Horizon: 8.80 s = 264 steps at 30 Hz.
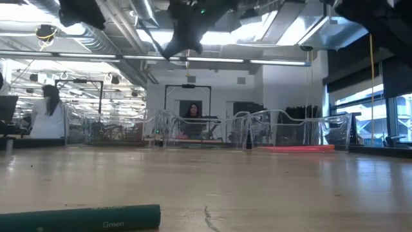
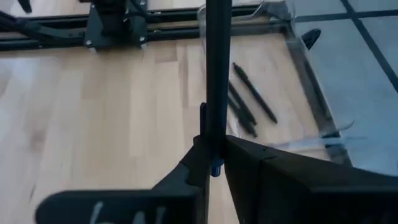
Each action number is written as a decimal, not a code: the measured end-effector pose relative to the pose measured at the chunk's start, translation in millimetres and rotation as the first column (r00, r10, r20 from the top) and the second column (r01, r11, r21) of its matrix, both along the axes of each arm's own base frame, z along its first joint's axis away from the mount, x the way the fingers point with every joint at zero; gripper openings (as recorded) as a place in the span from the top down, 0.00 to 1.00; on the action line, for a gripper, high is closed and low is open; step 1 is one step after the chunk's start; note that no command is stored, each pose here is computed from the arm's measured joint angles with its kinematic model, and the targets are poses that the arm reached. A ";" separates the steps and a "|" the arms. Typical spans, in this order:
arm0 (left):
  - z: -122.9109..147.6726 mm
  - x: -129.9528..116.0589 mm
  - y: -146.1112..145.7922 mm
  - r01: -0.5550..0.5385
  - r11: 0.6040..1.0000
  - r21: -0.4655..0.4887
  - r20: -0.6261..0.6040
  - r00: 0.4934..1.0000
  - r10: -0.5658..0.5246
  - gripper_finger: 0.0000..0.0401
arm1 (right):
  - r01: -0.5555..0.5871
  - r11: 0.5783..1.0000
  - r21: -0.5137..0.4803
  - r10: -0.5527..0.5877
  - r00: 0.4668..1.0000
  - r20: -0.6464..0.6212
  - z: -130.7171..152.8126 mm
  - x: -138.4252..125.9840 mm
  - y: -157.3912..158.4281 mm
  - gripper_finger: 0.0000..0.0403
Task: Sort crayons/erasers/pens/pencils in bins
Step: Put the black pen into the left transparent bin, then put the green crayon into the middle transparent bin
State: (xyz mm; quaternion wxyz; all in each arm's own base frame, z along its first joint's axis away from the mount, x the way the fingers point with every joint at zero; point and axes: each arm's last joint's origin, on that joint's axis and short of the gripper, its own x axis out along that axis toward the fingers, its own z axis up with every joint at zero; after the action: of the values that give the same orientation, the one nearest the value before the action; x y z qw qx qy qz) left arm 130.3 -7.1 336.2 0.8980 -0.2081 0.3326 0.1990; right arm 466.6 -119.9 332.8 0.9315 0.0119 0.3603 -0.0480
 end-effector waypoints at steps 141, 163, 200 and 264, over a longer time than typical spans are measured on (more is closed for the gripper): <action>-74.6 85.0 -105.2 0.627 0.775 -0.076 -0.342 0.714 -0.611 0.81 | -0.338 0.931 0.139 0.363 0.810 -0.460 0.2 -80.9 192.4 0.66; -69.7 58.3 -139.5 0.575 0.818 -0.029 -0.300 0.775 -0.556 0.82 | -0.484 0.872 0.075 0.489 0.859 -0.151 -100.8 -77.3 302.7 0.66; -47.0 35.9 -137.9 0.322 0.947 -0.003 -0.092 0.943 -0.321 0.82 | -0.566 0.805 0.179 0.593 0.776 -0.217 -161.4 -23.0 339.5 0.66; -47.2 36.0 -137.9 0.320 0.948 0.002 -0.092 0.944 -0.318 0.82 | -0.610 0.792 0.010 0.578 0.744 -0.335 -209.1 -26.5 355.0 0.78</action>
State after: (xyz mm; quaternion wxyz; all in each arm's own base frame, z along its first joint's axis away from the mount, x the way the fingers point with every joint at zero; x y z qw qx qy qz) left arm 166.3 -145.0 288.9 0.9042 -0.1346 0.4004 0.0631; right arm 440.1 235.2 123.7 0.8259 -0.1581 0.4890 0.2320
